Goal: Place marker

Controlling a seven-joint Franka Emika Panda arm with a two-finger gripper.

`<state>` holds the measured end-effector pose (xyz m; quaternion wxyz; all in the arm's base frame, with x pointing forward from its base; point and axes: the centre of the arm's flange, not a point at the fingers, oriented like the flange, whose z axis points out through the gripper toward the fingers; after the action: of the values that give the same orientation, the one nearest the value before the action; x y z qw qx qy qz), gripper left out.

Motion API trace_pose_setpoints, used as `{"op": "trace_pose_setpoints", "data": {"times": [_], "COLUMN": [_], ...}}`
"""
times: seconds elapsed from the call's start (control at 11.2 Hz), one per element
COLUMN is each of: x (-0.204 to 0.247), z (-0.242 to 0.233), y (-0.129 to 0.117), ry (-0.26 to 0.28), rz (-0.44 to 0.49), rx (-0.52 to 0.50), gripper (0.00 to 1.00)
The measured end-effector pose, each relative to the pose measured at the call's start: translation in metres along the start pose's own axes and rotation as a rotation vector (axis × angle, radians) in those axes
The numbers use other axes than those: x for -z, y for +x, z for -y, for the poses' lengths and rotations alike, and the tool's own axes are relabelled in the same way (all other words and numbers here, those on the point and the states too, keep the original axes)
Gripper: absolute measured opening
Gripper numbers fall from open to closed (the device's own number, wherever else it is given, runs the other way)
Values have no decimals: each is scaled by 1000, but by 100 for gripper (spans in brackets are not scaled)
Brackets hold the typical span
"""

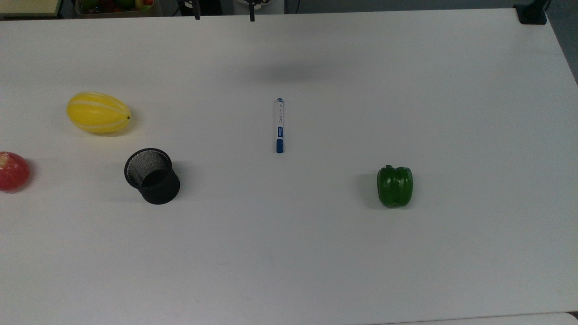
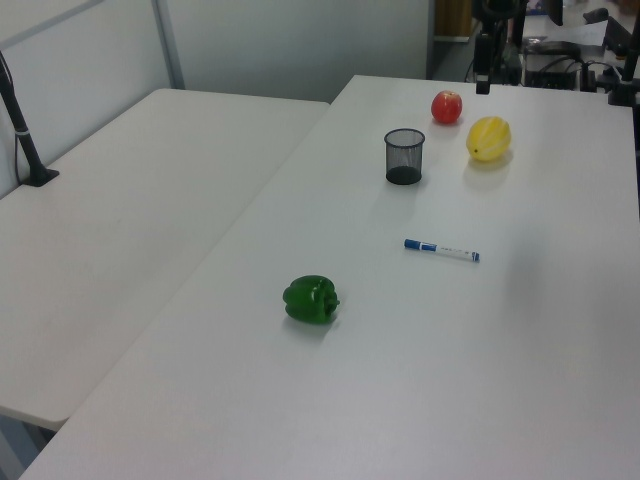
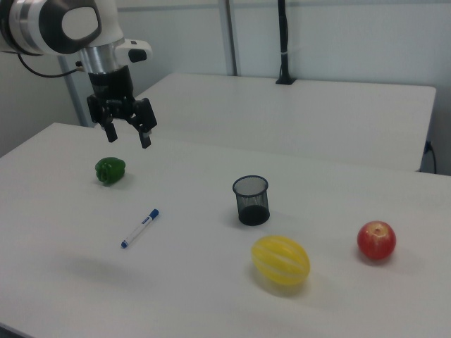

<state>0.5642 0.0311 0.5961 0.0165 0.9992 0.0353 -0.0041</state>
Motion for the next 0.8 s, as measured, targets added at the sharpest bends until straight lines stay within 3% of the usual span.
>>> {"op": "trace_pose_setpoints", "data": {"times": [0.8], "x": [-4], "z": [7], "y": [3], "ry": [0], "rz": [-1], "rx": [15], "gripper": [100]}}
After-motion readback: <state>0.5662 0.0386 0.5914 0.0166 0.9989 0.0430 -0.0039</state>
